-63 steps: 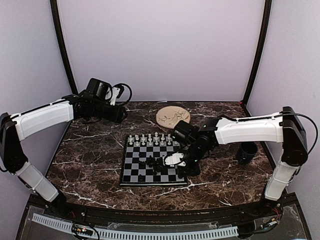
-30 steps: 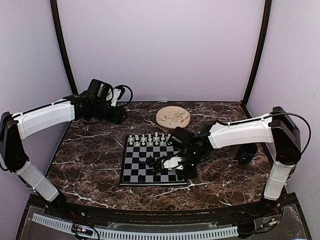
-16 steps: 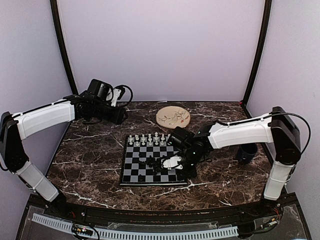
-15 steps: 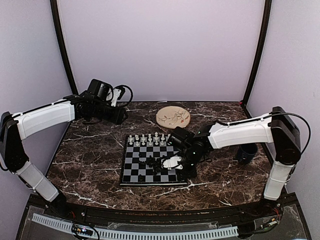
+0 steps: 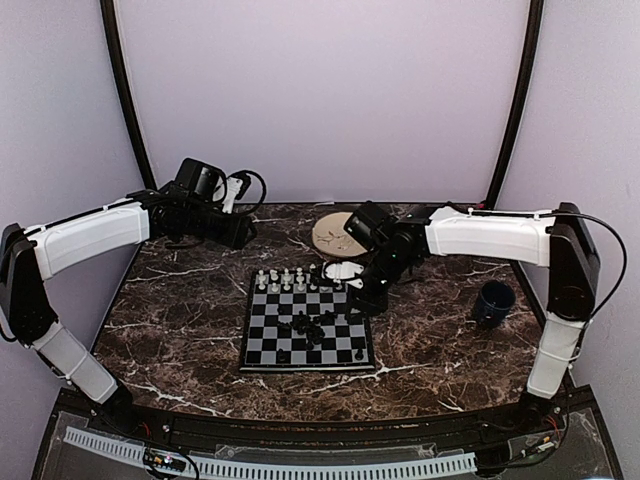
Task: Set up the chess pieces on the board
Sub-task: Place the rook at a8, then pick up the pawn from the chessboard, then place the pawn at a7.
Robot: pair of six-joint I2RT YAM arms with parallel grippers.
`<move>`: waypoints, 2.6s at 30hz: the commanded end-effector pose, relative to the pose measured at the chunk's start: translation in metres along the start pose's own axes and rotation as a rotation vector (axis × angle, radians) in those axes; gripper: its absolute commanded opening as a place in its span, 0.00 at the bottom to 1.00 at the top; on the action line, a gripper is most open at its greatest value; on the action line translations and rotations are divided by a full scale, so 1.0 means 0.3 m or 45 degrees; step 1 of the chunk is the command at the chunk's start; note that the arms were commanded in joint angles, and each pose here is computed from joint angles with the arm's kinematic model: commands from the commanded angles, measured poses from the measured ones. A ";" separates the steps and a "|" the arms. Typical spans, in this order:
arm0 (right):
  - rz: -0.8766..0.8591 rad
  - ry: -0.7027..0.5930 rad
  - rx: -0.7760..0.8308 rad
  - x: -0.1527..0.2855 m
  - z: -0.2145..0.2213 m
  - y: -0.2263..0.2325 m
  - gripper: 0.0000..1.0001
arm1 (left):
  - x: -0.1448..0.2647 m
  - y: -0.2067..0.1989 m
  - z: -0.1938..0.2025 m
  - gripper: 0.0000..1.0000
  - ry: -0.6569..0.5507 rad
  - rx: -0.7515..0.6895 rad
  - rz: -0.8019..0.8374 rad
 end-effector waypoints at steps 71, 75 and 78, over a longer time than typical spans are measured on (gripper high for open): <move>-0.124 0.143 -0.019 -0.127 0.114 0.042 0.00 | 0.028 -0.016 -0.032 0.56 -0.018 -0.002 0.058; -0.110 0.169 -0.018 -0.139 0.128 0.039 0.00 | 0.028 -0.015 -0.033 0.56 -0.020 -0.003 0.057; -0.105 0.175 -0.021 -0.145 0.135 0.038 0.01 | 0.026 -0.015 -0.032 0.56 -0.017 -0.002 0.058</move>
Point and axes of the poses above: each gripper's point midway between its finger pads, its own x axis back along the fingers, its own y axis along the line the jaws close on, z = x × y, the point moved 3 cm from there along x, back along the fingers, and after that the axes turned 1 degree about -x, right-handed, at the moved point
